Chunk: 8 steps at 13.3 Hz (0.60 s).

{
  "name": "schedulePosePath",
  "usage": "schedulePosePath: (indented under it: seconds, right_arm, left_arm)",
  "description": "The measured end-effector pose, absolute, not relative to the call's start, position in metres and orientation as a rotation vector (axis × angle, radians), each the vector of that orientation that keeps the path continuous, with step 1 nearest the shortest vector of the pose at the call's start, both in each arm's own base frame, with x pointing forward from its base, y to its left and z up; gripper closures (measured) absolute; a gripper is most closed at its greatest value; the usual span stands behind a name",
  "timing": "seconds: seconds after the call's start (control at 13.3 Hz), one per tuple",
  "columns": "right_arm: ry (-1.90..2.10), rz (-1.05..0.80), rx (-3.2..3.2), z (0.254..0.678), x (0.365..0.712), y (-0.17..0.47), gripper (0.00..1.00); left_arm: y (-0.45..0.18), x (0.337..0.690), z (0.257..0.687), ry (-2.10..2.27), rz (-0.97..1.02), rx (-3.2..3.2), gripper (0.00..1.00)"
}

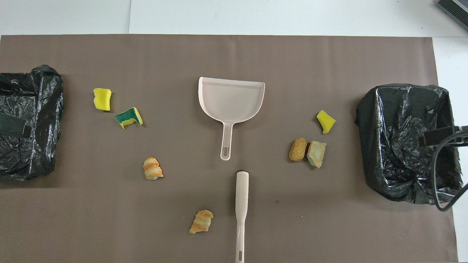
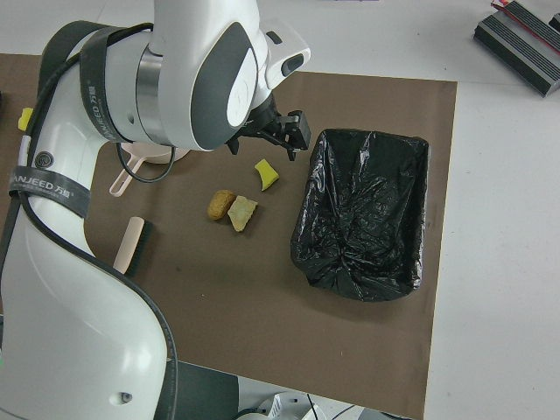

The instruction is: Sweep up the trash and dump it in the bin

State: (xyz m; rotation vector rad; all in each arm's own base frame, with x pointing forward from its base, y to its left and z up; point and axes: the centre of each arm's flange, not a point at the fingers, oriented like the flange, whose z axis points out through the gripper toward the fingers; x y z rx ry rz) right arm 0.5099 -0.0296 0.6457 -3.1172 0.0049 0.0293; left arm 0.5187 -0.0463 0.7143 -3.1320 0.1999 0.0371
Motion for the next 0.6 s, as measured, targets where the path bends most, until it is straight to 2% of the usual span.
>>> schedulePosePath:
  seconds: [0.6]
  right_arm:
    - [0.005, 0.030, -3.117, 0.6456, 0.5099, -0.0296, 0.00]
  left_arm:
    - [-0.0401, 0.5188, 0.7143, 0.181, 0.041, -3.133, 0.00]
